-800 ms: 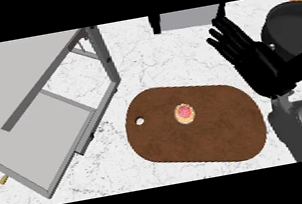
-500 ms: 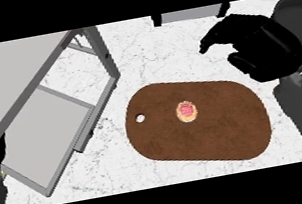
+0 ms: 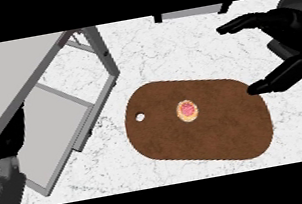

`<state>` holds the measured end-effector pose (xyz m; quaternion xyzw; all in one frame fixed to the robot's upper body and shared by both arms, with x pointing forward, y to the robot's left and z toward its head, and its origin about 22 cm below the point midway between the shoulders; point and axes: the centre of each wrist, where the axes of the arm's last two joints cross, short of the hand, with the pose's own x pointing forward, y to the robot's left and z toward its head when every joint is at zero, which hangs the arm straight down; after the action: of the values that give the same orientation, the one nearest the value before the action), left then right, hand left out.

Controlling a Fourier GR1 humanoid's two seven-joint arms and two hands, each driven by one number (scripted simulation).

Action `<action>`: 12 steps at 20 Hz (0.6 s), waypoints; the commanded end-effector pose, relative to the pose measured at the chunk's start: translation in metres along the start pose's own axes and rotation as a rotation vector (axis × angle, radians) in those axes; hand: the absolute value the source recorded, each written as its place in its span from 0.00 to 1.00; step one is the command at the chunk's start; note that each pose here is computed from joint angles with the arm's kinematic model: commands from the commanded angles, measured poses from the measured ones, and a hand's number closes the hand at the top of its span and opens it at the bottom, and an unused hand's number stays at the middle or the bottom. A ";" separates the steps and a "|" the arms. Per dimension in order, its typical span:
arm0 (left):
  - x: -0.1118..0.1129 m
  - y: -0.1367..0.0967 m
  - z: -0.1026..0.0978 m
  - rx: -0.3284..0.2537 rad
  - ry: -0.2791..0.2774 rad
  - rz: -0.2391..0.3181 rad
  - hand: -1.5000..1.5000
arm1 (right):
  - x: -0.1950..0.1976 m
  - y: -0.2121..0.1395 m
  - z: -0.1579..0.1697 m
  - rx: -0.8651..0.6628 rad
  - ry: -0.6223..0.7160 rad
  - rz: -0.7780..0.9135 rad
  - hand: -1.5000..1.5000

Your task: Pick the cupcake from the cutting board and place it in the pot

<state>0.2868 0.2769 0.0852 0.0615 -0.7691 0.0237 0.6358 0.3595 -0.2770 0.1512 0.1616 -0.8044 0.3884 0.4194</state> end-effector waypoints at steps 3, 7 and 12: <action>0.014 -0.015 -0.012 -0.053 -0.042 0.015 0.50 | -0.016 -0.014 0.014 0.183 -0.046 0.193 0.00; -0.008 -0.014 -0.012 -0.043 -0.010 0.020 0.50 | -0.018 -0.008 -0.009 0.324 0.052 0.340 0.00; -0.005 -0.019 0.003 -0.037 -0.017 0.023 0.50 | -0.019 -0.002 -0.024 0.470 0.118 0.442 0.00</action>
<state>0.2903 0.2778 0.0787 0.0545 -0.7739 0.0272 0.6304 0.3787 -0.2722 0.1481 0.0359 -0.7248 0.5970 0.3420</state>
